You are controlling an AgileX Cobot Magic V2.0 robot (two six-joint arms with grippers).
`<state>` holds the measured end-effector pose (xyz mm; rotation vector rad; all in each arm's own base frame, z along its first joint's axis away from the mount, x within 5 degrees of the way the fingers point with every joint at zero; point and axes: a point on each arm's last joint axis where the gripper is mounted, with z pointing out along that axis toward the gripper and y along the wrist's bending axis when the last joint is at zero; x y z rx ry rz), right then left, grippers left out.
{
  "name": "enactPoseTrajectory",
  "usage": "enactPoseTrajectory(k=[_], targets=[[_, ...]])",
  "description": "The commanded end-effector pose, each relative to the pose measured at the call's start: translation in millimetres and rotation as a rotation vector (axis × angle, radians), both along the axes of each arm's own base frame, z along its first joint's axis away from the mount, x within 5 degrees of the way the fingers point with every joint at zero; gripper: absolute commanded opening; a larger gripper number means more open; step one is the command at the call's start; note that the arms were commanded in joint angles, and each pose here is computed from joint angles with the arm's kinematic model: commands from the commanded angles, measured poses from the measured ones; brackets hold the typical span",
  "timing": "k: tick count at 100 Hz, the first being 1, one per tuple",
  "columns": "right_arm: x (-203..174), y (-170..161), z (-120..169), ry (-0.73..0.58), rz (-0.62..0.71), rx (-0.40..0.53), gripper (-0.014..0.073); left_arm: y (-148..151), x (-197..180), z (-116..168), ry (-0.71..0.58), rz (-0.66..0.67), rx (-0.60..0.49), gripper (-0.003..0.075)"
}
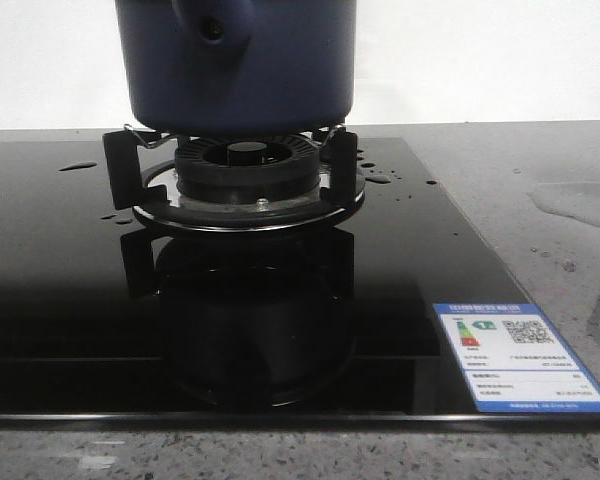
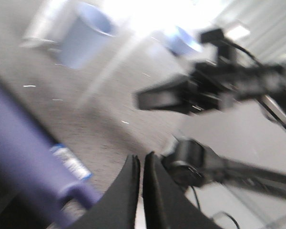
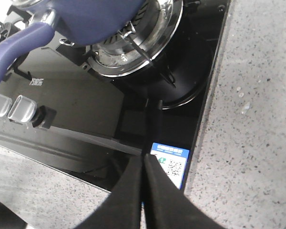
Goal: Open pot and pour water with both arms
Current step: 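Grasp the purple lid knob with the left gripper and lift the lid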
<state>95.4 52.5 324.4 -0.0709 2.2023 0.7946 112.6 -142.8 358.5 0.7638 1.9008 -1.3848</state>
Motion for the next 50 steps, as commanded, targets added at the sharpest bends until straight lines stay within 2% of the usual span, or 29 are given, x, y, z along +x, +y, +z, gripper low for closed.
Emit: enactPoseTrajectory(k=[1,16,30,37,42,50], targets=[[4,0,14,-0.080,-0.006,0.021,-0.0068,-8,1,25,-0.146,-0.164,-0.122,-0.0003],[6,-1,16,-0.147,0.011,-0.032,-0.0068,-15,18,33,-0.373,-0.158,-0.086,-0.0008],[10,-4,20,-0.201,-0.041,-0.032,-0.0067,-14,27,40,-0.580,-0.105,-0.046,0.0024],[13,-6,22,-0.232,-0.071,-0.032,-0.0062,-14,30,42,-0.672,-0.087,-0.022,0.0086],[14,-7,23,-0.262,-0.071,-0.054,-0.0042,-14,33,42,-0.717,-0.064,-0.002,0.0163],[15,-8,24,-0.326,-0.049,-0.123,0.0056,-12,40,42,-0.732,0.007,0.024,0.0302]])
